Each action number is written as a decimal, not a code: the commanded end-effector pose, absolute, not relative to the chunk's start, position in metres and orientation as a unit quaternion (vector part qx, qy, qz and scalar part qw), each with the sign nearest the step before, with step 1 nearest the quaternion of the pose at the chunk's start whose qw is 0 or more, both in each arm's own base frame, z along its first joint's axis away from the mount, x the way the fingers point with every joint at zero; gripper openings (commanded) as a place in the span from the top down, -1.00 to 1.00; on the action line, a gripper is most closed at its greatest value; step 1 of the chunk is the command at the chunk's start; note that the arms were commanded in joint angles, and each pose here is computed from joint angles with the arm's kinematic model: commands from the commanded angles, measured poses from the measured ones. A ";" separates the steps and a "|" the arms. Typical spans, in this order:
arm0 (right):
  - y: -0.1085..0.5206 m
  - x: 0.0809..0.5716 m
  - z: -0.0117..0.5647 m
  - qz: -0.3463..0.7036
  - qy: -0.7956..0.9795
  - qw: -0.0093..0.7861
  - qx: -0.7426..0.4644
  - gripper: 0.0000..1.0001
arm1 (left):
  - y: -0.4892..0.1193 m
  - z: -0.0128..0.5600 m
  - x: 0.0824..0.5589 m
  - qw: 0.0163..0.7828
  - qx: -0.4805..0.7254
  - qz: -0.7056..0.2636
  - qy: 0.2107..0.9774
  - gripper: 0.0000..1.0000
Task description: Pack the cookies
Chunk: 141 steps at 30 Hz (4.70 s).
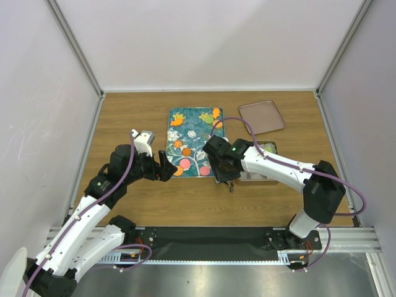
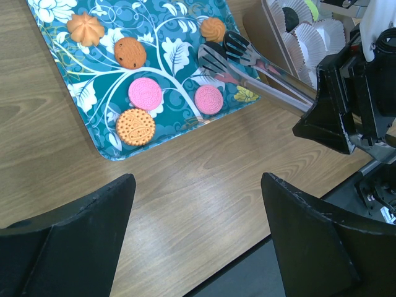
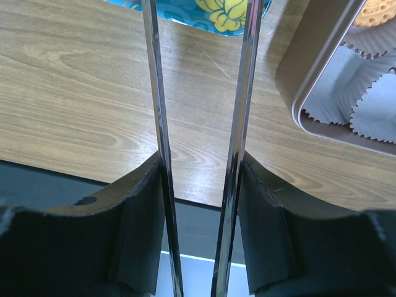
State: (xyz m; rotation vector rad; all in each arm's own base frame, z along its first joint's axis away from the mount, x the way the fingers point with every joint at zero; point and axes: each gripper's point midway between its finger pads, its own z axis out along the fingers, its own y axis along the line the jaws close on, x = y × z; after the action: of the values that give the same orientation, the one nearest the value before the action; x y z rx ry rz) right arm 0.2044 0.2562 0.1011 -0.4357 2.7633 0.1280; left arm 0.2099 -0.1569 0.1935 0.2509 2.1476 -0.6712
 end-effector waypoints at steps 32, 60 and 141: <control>0.160 0.191 0.196 0.056 0.958 0.281 -0.031 0.35 | -0.160 0.201 0.211 0.439 0.107 -0.275 0.849 -0.78; 0.122 0.168 0.131 0.034 0.972 0.228 0.034 0.28 | -0.162 0.202 0.209 0.438 0.112 -0.282 0.846 -0.79; 0.380 0.163 0.122 0.101 0.944 0.193 -0.248 0.08 | -0.102 0.224 0.219 0.517 0.000 -0.170 0.839 -0.85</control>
State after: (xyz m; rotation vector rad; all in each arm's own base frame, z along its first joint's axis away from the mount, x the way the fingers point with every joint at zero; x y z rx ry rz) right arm 0.1602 0.3769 0.1100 -0.7218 2.6759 0.2914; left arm 0.2176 -0.0985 0.2054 0.0042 2.0658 -0.3718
